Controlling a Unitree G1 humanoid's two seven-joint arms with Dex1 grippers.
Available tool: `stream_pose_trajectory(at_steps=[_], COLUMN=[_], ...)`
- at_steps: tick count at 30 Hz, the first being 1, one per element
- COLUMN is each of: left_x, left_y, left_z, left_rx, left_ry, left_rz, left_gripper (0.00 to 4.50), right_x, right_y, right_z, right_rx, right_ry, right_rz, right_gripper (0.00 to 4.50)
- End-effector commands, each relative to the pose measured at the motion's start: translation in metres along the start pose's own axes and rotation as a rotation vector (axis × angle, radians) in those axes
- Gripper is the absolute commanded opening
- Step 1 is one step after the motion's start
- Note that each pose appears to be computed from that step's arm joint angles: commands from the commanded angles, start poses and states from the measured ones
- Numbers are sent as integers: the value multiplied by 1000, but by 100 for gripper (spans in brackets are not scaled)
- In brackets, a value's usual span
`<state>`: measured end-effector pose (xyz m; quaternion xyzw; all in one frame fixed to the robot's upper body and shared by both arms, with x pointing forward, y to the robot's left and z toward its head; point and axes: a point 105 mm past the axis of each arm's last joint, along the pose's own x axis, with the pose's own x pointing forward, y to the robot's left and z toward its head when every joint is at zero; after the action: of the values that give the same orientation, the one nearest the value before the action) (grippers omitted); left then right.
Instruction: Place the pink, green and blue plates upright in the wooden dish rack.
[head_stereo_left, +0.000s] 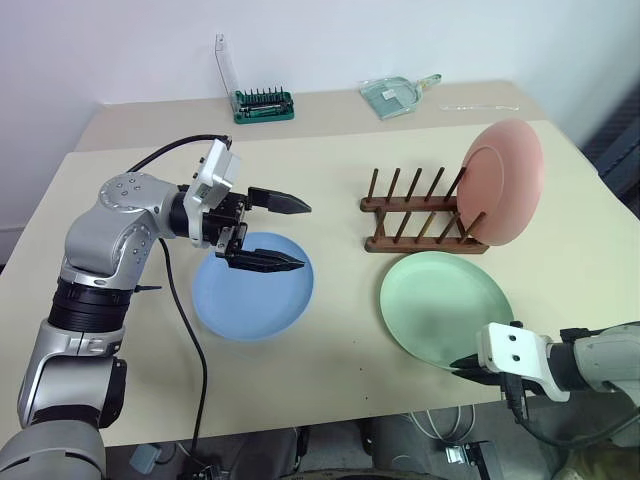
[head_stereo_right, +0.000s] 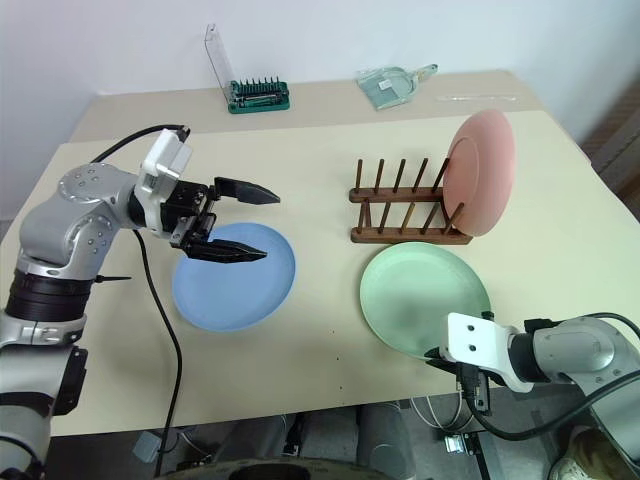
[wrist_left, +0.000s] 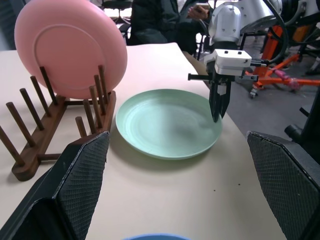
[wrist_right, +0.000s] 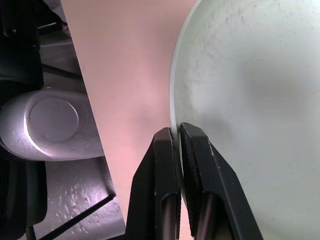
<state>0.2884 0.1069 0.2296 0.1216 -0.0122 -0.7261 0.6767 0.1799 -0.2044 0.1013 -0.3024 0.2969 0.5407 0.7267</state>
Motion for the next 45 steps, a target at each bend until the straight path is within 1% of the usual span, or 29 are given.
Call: stream_pose_trajectory(at_steps=[1,3,4,5,7,8,9,12,14,15,19,22,24,26,30,33,36,41,45], left_x=[-4,-3,-3,-3,-3,-3,-3,-3,-3,-3,-3,-3,-3,-2,-3,-3,-4,-3,-3], left_y=[0,0,0,1,2,2,2,3,3,3,4,4,4,4,4,4,4,4,4], left_z=[11,11,11,12,12,12,12,12,12,12,12,12,12,13,13,13,14,14,14], left_rx=[46,44,44,43,43,44,45,44,43,43,41,44,46,46,50,50,57,58,62], left_ry=[-4,-7,-8,-13,-18,-19,-18,-20,-21,-21,-23,-23,-24,-25,-25,-25,-24,-23,-17], left_rz=[6,6,7,7,7,7,7,9,9,10,14,18,21,23,35,36,40,38,36], left_gripper=[450,450,450,450,450,450,450,450,450,450,450,450,450,450,450,450,450,450,450], right_x=[-12,-23,-33,-48,-73,-82,-94,-128,-151,-160,-181,-188,-184,-175,-159,-158,-152,-151,-148], right_y=[14,15,13,9,8,8,2,-11,-23,-29,-58,-84,-92,-92,-100,-100,-104,-109,-119], right_z=[31,47,60,79,109,119,134,163,176,180,190,191,192,192,178,177,159,150,136], right_rx=[75,117,139,174,200,204,213,275,283,280,308,415,472,506,615,623,658,696,724], right_ry=[-136,-215,-277,-379,-530,-577,-667,-890,-1061,-1122,-1328,-1464,-1504,-1506,-1518,-1519,-1504,-1506,-1496], right_rz=[104,131,140,165,213,227,222,218,205,203,114,42,23,21,-33,-42,-83,-97,-142], right_gripper=[6,6,6,6,6,6,6,6,6,6,6,6,6,6,6,6,6,6,6])
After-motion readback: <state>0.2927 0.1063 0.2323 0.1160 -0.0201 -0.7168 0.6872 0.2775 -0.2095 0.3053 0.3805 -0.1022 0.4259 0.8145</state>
